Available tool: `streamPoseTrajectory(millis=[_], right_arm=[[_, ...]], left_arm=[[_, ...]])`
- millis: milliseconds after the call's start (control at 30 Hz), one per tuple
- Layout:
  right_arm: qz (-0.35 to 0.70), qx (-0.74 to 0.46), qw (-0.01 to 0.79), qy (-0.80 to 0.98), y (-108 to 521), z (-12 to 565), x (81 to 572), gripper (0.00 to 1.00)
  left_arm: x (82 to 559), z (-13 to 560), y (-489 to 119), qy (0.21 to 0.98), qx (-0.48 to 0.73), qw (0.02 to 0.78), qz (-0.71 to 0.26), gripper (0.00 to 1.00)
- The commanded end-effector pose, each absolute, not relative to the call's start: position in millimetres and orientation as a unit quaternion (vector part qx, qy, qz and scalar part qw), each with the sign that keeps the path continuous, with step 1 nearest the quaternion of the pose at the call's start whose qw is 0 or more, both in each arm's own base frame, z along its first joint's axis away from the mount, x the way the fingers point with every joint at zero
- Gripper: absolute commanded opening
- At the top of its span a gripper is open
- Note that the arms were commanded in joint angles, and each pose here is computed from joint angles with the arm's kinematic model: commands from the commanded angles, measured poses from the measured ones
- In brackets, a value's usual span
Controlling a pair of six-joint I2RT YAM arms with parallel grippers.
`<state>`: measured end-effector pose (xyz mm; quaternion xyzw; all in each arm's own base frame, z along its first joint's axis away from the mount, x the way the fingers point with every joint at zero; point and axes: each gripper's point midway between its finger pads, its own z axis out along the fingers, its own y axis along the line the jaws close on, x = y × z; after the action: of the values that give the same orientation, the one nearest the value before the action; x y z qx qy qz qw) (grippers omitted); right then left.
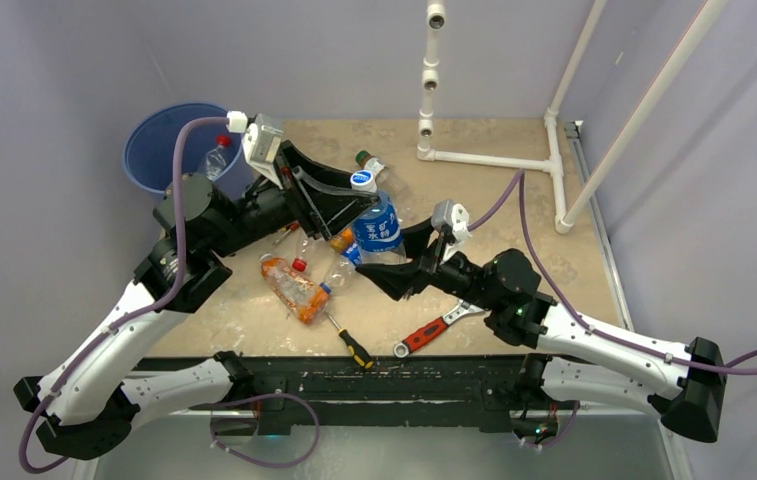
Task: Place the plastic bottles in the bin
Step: Pick up the plastic bottle at the center of the board, then place the plastic bottle in the trash bin.
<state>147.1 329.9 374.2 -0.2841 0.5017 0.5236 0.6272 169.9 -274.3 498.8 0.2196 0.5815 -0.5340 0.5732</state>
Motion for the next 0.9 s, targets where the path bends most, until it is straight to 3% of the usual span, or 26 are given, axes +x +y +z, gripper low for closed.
streamPoseTrajectory(millis=[0,100,167,267,300,367,433,700,867], right_arm=[[0.525,-0.284,0.640,0.484,327.6,383.4,145.8,0.38],[0.525,-0.284,0.639,0.484,327.6,383.5,145.7,0.38],[0.525,-0.284,0.639,0.485,327.7,383.3,145.5,0.38],[0.525,-0.285,0.636,0.488,328.4,381.2,145.7,0.43],[0.526,-0.286,0.634,0.489,328.9,380.9,145.1,0.52],[0.532,-0.286,0.627,0.491,329.4,380.7,143.0,0.82],[0.534,-0.281,0.625,0.495,327.2,381.5,142.6,0.98],[0.511,-0.261,0.639,0.511,296.0,386.3,139.8,0.99],[0.512,-0.239,0.643,0.516,278.5,375.4,136.6,0.99]], left_arm=[[161.0,520.7,-269.6,0.554,0.228,0.588,-0.544,0.48],[160.5,519.1,-270.8,0.554,0.231,0.586,-0.545,0.42],[158.4,518.9,-272.1,0.550,0.238,0.584,-0.547,0.29],[159.2,517.8,-272.9,0.551,0.239,0.584,-0.546,0.00],[160.0,518.5,-271.0,0.552,0.236,0.588,-0.543,0.00],[164.9,520.2,-264.9,0.553,0.226,0.604,-0.527,0.00],[177.2,518.1,-254.3,0.567,0.210,0.629,-0.489,0.00],[244.4,521.9,-137.4,0.648,0.056,0.740,-0.170,0.00],[276.1,515.0,-68.8,0.652,-0.047,0.752,0.078,0.00]])
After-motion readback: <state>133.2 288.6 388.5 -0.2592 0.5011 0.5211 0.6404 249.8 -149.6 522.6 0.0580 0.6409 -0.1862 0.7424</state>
